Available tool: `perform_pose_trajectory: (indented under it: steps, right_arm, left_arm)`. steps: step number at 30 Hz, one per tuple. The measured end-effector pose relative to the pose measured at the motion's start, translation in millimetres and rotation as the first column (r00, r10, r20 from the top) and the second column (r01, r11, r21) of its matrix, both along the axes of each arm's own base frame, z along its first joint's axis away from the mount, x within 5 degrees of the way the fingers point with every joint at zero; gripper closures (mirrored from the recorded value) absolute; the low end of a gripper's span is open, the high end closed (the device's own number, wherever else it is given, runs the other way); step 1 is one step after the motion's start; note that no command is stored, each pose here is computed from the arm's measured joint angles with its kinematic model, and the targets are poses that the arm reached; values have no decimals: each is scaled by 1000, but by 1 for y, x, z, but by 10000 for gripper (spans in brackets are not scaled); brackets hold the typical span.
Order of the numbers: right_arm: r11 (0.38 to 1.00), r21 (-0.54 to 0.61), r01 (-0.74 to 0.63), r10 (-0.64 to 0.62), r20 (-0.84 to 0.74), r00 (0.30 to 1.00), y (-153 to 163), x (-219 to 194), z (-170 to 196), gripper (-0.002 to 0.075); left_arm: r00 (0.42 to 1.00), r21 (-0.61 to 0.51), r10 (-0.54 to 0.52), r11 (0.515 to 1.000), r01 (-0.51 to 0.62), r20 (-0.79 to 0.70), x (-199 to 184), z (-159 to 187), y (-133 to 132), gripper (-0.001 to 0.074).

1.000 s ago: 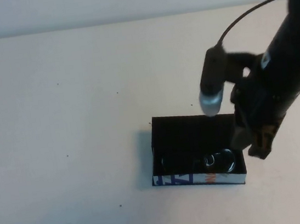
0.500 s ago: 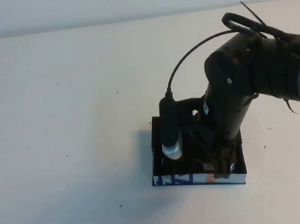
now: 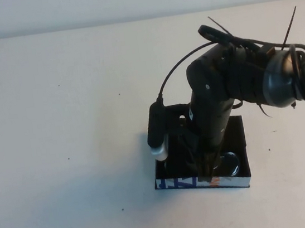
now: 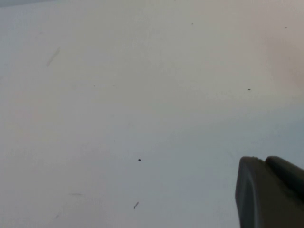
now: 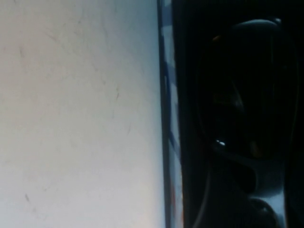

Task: Take glasses out of glasses case
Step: Pick up the glasses from the glasses case

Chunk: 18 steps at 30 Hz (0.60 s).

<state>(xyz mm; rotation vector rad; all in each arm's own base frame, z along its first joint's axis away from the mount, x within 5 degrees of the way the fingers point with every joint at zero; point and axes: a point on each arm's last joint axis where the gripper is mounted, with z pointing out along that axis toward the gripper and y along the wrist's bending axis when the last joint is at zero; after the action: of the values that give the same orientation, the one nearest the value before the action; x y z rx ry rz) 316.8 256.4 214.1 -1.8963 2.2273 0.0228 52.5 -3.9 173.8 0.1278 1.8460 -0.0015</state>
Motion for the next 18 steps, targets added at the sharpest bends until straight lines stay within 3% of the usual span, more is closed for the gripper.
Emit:
perform_pose_trajectory:
  steps: [14, 18]
  right_arm:
    - [998, 4, 60, -60, -60, 996, -6, 12, -20, 457]
    - [996, 15, 86, -85, -86, 993, -10, 16, -13, 560]
  left_arm:
    - [1000, 0, 0, 1000, 0, 0, 0, 0, 0, 739]
    - [1000, 0, 0, 1000, 0, 0, 0, 0, 0, 739]
